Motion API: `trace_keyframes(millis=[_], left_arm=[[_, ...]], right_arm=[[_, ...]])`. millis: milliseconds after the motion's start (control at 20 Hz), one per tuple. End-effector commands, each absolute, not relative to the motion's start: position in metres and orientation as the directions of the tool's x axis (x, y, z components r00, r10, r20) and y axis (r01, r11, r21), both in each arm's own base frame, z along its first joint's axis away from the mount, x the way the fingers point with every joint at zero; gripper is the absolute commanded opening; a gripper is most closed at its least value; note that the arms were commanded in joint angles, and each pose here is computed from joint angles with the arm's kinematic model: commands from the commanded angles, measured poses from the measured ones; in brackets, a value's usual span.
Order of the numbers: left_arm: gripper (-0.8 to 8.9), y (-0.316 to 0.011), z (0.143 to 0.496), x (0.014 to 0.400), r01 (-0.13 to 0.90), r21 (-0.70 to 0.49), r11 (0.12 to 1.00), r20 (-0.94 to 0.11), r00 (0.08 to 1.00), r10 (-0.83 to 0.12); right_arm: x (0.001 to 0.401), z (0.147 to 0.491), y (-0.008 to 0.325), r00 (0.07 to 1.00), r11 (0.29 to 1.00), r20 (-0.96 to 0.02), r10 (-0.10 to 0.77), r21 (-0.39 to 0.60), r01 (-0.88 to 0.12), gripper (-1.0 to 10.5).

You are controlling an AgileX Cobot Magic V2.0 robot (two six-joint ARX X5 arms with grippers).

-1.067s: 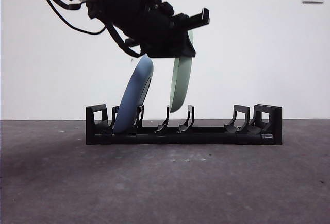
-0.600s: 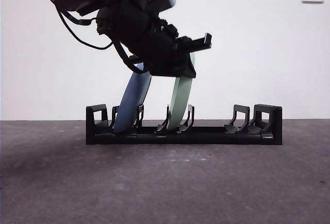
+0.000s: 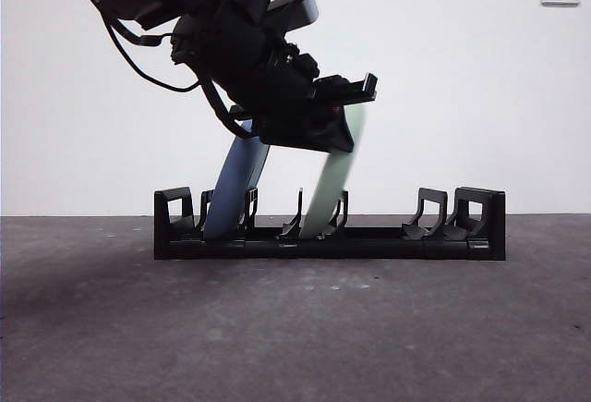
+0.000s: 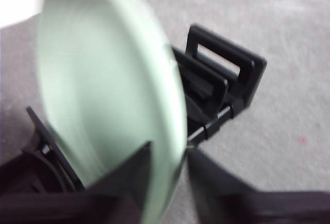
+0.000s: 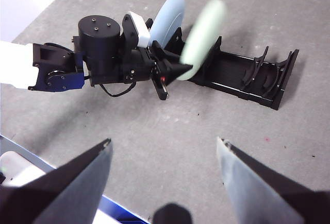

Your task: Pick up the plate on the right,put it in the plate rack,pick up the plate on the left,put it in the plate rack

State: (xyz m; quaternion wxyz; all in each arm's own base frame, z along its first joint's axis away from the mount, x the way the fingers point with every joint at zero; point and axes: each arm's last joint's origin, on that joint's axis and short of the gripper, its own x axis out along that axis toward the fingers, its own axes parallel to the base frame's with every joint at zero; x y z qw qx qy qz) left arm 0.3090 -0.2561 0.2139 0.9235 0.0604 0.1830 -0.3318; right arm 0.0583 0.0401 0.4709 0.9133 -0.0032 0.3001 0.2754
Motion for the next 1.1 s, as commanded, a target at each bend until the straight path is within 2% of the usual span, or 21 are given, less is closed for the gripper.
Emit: trace_keyframes(millis=[50,400,650,850,1100], left_arm=[[1.90,-0.258,0.210,0.309,0.647,0.001,0.763,-0.381,0.705,-0.598],[1.91,-0.263,0.214,0.302,0.663,0.000,0.749,-0.377,0.694,-0.614],[1.91,-0.264,0.245,0.285,0.685,0.002,0.728,-0.324,0.689,-0.648],[1.91,-0.241,0.289,0.258,0.688,0.002,0.726,-0.342,0.683,-0.646],[1.90,-0.187,0.349,0.200,0.689,0.001,0.725,-0.381,0.671,-0.637]], right_arm=[[0.057,0.468,0.040,0.654,0.851,-0.573,0.494,0.164,-0.499,3.5],[0.057,0.468,0.040,0.654,0.851,-0.573,0.494,0.164,-0.499,3.5],[0.057,0.468,0.040,0.654,0.851,-0.573,0.493,0.159,-0.501,3.5],[0.057,0.468,0.040,0.654,0.849,-0.574,0.493,0.154,-0.505,3.5],[0.058,0.467,0.040,0.653,0.843,-0.575,0.493,0.132,-0.521,3.5]])
